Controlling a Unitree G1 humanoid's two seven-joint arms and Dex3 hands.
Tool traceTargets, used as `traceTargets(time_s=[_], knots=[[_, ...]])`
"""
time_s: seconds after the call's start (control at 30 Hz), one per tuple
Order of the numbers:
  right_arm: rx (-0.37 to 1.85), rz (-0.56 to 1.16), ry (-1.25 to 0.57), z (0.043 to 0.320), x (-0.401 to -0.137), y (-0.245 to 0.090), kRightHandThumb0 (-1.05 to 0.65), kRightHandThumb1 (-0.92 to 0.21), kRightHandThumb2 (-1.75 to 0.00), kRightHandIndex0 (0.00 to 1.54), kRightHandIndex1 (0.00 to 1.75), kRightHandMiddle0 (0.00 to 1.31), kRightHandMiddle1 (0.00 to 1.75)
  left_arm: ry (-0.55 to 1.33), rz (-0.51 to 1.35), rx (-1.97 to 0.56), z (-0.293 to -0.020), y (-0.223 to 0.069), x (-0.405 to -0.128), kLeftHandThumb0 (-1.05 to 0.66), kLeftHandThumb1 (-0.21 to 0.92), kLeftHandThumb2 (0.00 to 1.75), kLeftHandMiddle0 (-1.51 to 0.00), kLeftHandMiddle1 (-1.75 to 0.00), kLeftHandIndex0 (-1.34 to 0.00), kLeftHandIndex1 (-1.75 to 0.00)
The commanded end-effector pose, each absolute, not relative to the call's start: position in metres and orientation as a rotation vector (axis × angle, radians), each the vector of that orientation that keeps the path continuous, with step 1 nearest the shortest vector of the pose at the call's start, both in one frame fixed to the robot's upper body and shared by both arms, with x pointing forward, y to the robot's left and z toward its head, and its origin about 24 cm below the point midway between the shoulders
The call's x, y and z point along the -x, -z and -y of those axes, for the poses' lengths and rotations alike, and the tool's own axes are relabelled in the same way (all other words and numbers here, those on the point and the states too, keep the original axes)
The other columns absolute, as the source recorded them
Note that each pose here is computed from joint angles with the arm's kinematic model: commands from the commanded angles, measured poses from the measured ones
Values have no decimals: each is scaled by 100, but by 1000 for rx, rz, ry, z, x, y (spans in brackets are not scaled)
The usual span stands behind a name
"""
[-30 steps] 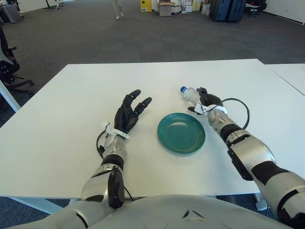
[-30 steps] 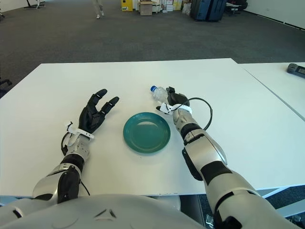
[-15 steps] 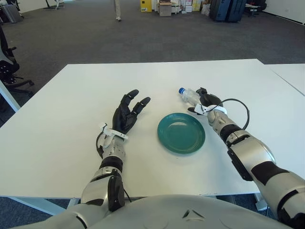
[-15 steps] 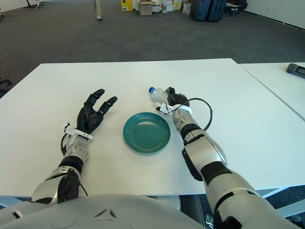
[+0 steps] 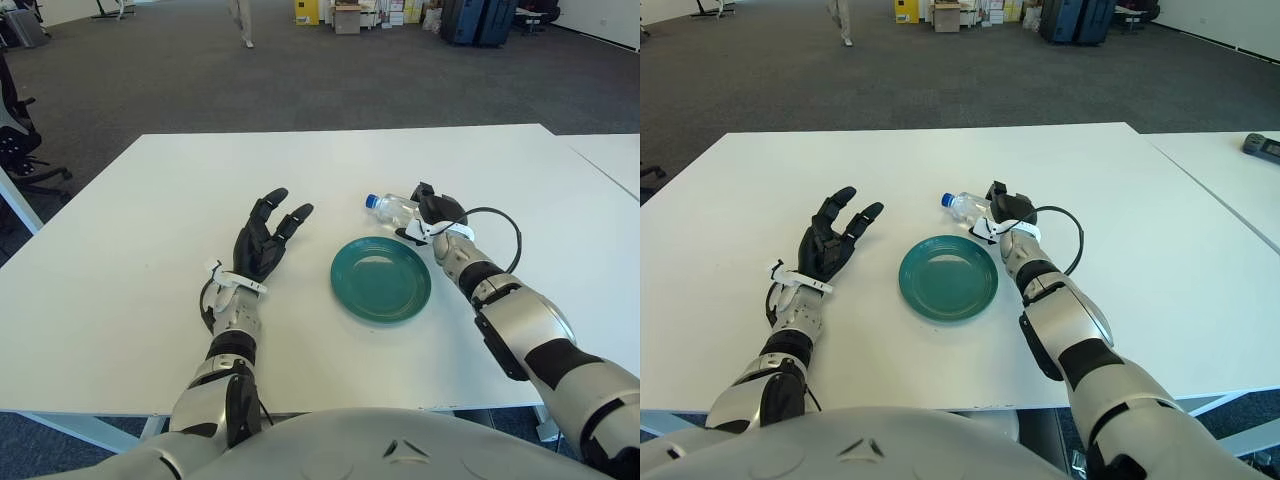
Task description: Put the bottle into the plate.
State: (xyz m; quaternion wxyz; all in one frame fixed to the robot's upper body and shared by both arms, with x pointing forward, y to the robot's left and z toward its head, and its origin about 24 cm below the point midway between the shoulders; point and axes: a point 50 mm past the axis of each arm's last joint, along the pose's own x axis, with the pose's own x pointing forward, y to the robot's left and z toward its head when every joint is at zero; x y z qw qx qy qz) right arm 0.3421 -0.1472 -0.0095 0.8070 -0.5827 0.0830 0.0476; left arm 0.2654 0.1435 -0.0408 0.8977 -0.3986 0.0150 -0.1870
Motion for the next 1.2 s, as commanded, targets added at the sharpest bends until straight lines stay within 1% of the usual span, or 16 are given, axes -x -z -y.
traceTargets(time_s=[0.0,0.1,0.2,0.3,0.4,0.47,0.7,1.0,1.17], knots=[[1274,-223,-124,149,-332,23,-2,-26,-124,79,131,53,174,343,-77,859,-146,52,-255,-85,92,92,-53,-63,-21,-113],[1285,-198,-118,147,-333,21,-1,-16,-137,87,133,57,175,339,-78,863,-146,52,-255,-85,92,92,-53,-63,-21,-113],[1293,-192,-120,147,-333,21,-1,-11,-141,92,129,61,175,339,-79,864,-146,52,-255,-85,92,92,-53,-64,-21,-113],[1306,-195,-134,147,-333,21,-1,-8,-143,94,127,64,175,338,-79,865,-146,52,-255,-85,92,92,-53,-64,-21,-113],[1324,-201,-150,147,-333,21,-1,-3,-152,93,138,65,175,336,-80,867,-146,52,-255,-85,92,91,-54,-65,-21,-113],[1334,-204,-159,147,-333,22,0,-1,-155,93,142,66,175,335,-81,867,-146,52,-254,-85,92,91,-54,-65,-21,-113],[1364,-190,-180,149,-333,22,0,1,-162,91,155,65,175,333,-88,872,-147,54,-253,-85,92,91,-53,-65,-22,-114],[1345,-169,-158,152,-336,17,0,-3,-161,86,164,60,175,327,-120,866,-149,60,-250,-85,92,93,-54,-66,-23,-114],[1295,-159,-121,153,-340,11,0,-5,-160,83,167,59,175,318,-144,876,-149,63,-250,-86,92,93,-53,-65,-22,-113]])
